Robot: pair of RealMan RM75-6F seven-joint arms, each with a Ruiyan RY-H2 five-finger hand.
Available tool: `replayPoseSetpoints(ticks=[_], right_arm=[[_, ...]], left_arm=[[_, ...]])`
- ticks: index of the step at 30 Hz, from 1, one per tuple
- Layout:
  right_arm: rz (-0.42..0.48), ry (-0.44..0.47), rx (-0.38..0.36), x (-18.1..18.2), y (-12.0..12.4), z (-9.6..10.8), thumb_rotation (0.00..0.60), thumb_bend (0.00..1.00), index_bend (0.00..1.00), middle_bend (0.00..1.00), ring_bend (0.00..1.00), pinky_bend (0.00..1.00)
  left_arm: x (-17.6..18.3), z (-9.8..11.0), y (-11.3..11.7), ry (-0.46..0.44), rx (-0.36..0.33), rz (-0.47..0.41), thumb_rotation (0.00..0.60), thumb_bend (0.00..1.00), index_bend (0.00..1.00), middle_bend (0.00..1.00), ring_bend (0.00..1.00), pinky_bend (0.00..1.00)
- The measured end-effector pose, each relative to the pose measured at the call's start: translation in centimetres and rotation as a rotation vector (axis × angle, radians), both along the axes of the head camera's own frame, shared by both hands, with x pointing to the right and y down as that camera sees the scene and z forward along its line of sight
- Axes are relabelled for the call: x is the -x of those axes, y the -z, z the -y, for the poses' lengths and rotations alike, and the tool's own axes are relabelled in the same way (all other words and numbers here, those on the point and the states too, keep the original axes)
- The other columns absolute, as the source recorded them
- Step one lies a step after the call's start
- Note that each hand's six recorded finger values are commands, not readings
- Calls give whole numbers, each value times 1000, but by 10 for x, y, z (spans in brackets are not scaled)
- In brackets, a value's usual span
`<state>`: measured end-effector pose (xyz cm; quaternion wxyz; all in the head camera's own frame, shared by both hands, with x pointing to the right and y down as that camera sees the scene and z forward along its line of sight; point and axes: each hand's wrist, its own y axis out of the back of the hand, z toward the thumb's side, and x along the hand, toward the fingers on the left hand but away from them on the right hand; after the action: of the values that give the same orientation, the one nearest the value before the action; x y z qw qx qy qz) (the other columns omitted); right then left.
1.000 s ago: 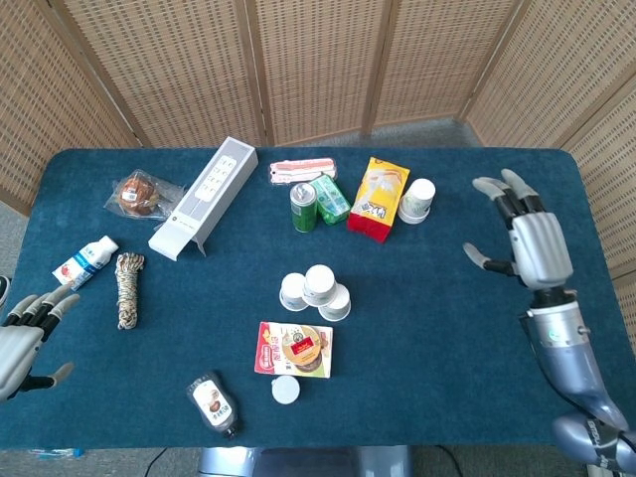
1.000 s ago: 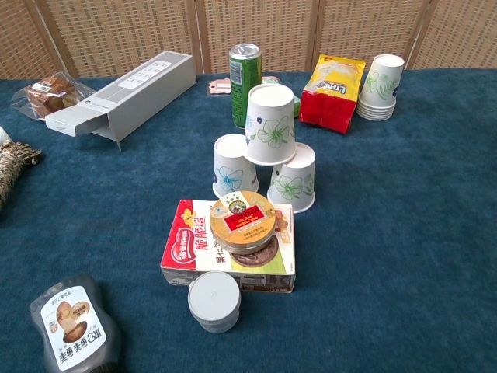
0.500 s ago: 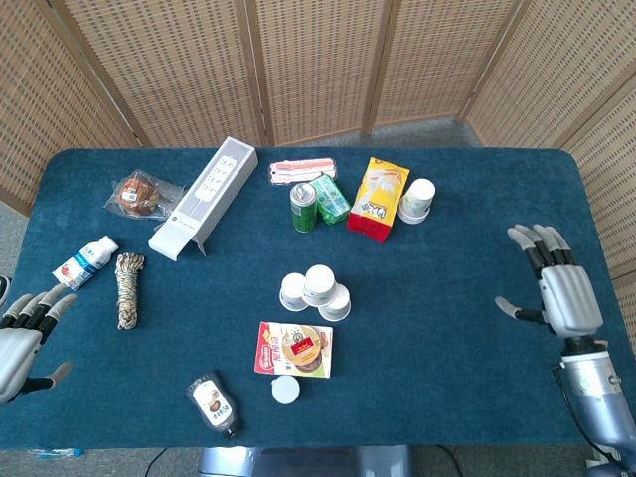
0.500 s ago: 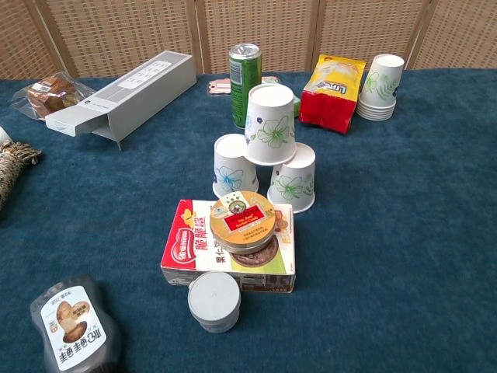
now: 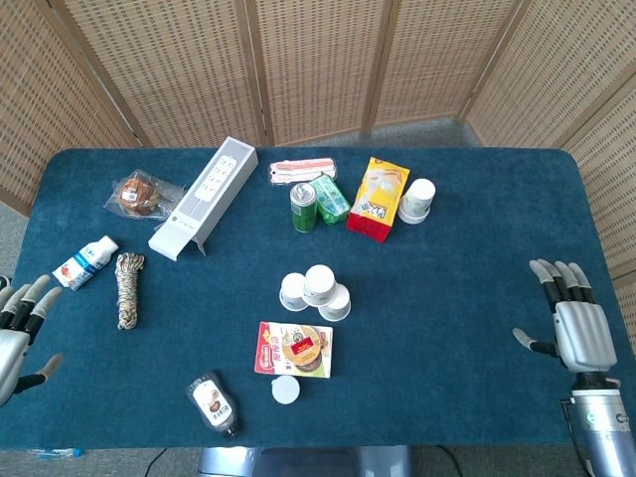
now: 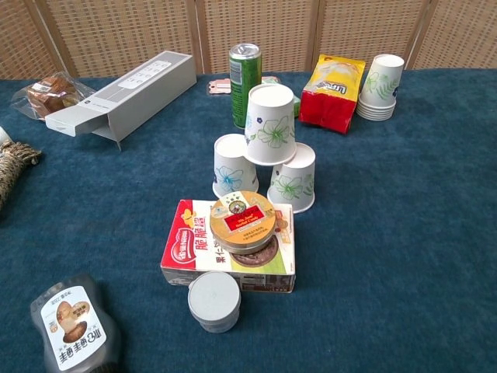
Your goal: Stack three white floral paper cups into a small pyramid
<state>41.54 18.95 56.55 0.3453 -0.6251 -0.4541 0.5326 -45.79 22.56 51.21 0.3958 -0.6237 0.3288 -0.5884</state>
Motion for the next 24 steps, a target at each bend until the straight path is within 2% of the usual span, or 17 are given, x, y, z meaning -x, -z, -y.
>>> replayPoseSetpoints(ticks=[6, 11, 14, 24], right_arm=[[-20, -9, 17, -3, 5, -8, 600, 95, 55, 0, 0, 0], [-24, 27, 21, 4, 6, -13, 600, 31, 26, 0, 0, 0], [-36, 42, 26, 8, 5, -15, 600, 1, 1, 0, 0, 0], [-86, 21, 81, 8, 1, -19, 600, 0, 0, 0, 0, 0]], left_arm=[[-4, -3, 5, -50, -93, -48, 600, 319, 4, 0, 0, 0], [4, -9, 2, -44, -128, -70, 600, 316, 0, 0, 0, 0], [8, -11, -1, -35, -133, -59, 600, 316, 0, 0, 0, 0], [21, -9, -4, 38, -107, -28, 600, 310, 0, 0, 0, 0]])
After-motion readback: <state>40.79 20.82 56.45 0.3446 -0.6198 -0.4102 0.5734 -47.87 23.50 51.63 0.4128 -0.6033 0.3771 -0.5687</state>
